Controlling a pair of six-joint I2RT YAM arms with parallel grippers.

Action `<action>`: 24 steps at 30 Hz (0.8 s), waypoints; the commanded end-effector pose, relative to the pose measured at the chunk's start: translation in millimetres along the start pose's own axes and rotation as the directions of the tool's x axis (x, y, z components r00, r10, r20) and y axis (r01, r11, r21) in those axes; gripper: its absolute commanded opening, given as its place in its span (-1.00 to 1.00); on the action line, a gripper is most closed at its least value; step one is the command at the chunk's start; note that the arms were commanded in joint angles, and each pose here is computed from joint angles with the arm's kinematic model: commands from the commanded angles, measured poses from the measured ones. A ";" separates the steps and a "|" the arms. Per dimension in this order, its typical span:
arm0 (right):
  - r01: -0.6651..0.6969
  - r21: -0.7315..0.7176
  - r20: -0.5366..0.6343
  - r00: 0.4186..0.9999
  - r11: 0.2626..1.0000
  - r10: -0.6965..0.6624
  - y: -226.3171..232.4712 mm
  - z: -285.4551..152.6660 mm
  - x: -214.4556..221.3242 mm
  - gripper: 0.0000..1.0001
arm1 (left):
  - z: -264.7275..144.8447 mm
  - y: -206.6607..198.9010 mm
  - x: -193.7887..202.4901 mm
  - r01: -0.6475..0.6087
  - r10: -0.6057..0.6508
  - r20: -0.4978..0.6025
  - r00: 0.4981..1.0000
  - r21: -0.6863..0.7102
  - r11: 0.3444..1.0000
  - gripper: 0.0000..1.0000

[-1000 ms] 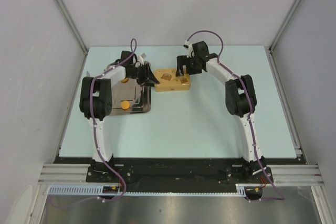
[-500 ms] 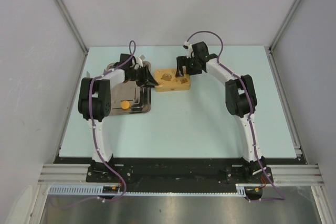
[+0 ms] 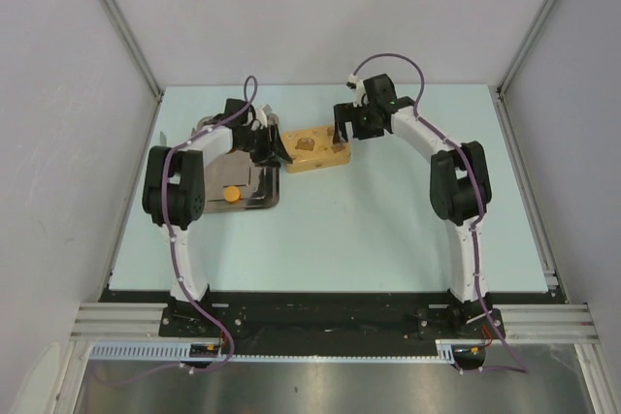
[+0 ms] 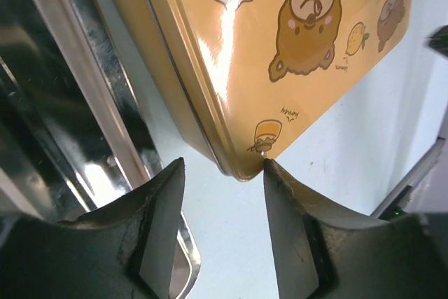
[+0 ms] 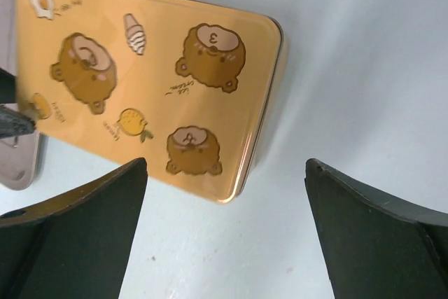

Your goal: Pack the cookies

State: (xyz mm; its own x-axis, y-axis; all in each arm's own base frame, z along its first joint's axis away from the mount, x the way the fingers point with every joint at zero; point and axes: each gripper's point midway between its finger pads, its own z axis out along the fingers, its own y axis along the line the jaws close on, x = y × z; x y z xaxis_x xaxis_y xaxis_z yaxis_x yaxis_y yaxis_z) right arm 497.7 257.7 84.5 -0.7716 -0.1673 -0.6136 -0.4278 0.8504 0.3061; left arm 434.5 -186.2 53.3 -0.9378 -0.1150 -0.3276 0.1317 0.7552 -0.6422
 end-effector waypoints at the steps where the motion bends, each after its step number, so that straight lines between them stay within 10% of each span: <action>1: 0.048 0.009 0.132 0.990 0.999 -0.049 13.2 -57.7 -42.5 0.99 | -31.5 -16.9 -22.5 -0.125 0.130 0.071 0.989 -0.065 0.990 0.09; 24: 0.107 0.106 0.200 0.972 0.989 -0.126 14.6 -141.4 -24.1 0.99 | 0.3 -8.3 -64.2 -0.148 0.154 0.067 0.986 -0.096 0.984 0.13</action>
State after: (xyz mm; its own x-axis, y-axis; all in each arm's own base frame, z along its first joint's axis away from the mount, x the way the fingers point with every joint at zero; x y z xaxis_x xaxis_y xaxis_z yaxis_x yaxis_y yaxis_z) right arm 447.0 215.3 173.4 -0.6726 -0.1779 -0.7184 -0.4558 0.8643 0.2127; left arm 484.3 -182.4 72.5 -0.8987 -0.0642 -0.4338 0.2058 0.8118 -0.5465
